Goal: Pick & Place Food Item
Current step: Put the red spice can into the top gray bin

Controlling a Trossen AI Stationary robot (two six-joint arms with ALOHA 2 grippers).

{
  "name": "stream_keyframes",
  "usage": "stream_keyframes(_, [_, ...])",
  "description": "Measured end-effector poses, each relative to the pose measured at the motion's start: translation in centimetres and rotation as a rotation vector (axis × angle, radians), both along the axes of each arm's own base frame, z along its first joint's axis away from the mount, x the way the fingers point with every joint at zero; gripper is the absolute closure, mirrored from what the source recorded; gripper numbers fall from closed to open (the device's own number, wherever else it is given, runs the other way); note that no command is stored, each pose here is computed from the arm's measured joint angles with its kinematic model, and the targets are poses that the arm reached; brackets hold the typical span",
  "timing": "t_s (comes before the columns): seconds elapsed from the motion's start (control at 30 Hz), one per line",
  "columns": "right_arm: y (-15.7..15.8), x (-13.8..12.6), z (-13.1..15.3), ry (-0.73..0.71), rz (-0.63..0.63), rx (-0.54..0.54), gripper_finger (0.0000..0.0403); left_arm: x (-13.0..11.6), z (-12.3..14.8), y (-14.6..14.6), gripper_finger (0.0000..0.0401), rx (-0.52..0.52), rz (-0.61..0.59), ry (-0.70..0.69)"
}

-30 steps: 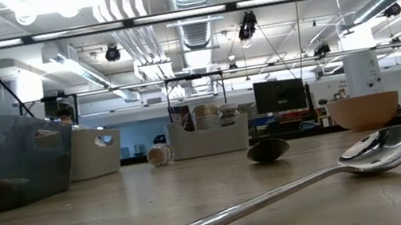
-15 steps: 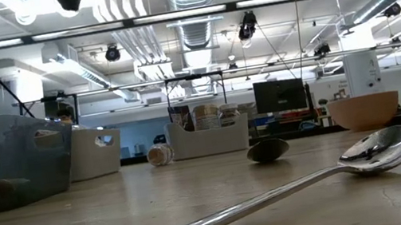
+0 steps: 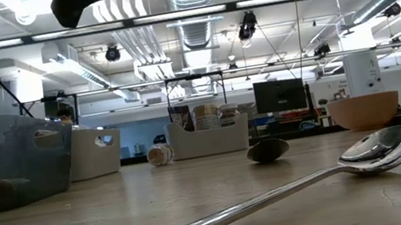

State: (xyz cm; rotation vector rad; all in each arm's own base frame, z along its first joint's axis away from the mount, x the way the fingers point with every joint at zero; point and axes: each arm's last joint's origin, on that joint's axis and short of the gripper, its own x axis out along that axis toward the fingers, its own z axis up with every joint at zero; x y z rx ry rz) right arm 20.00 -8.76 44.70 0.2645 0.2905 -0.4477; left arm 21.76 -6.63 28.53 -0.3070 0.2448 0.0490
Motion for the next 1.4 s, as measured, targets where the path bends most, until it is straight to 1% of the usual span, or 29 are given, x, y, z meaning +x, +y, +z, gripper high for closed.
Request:
stream_keyframes(0.17, [-4.7,2.9,-1.0,0.105,0.034,0.016,0.0193,0.0,-0.1,0.2,0.0060,0.022,0.047,0.007])
stream_keyframes(0.3, [-7.6,5.8,-1.9,0.245,0.056,-0.002,0.0193,-0.1,0.0,0.5,0.0060,0.046,0.149,-0.003])
stream_keyframes(0.43, [-9.4,8.2,-2.1,0.337,0.103,-0.049,0.0193,-0.3,-0.2,0.7,0.0059,0.045,0.199,0.017])
stream_keyframes(0.63, [-11.8,10.9,-2.3,0.447,0.155,-0.095,0.0193,-0.6,-0.2,0.8,0.0059,0.050,0.213,0.031])
stream_keyframes(0.77, [-13.4,12.9,-3.8,0.537,0.125,-0.095,0.0193,-0.7,-0.1,0.9,0.0059,0.054,0.214,0.029])
stream_keyframes(0.9, [-14.7,15.0,-5.8,0.568,0.185,-0.089,0.0193,-0.9,-0.1,1.1,0.0059,0.060,0.217,0.043])
stream_keyframes(1.03, [-16.5,16.0,-8.0,0.664,0.237,-0.108,0.0193,-1.3,0.2,1.2,0.0059,0.055,0.217,0.032])
stream_keyframes(1.17, [-18.3,16.1,-11.0,0.789,0.308,-0.098,0.0193,-1.6,0.6,1.3,0.0059,0.045,0.217,0.012])
stream_keyframes(1.27, [-19.0,16.4,-12.8,0.857,0.360,-0.096,0.0193,-1.8,0.7,1.4,0.0059,0.042,0.219,0.005])
stream_keyframes(1.33, [-19.4,16.6,-13.9,0.894,0.374,-0.103,0.0193,-1.8,0.8,1.4,0.0059,0.042,0.219,0.004])
stream_keyframes(1.4, [-19.7,16.9,-14.7,0.914,0.400,-0.108,0.0193,-1.8,0.8,1.4,0.0059,0.041,0.222,0.002])
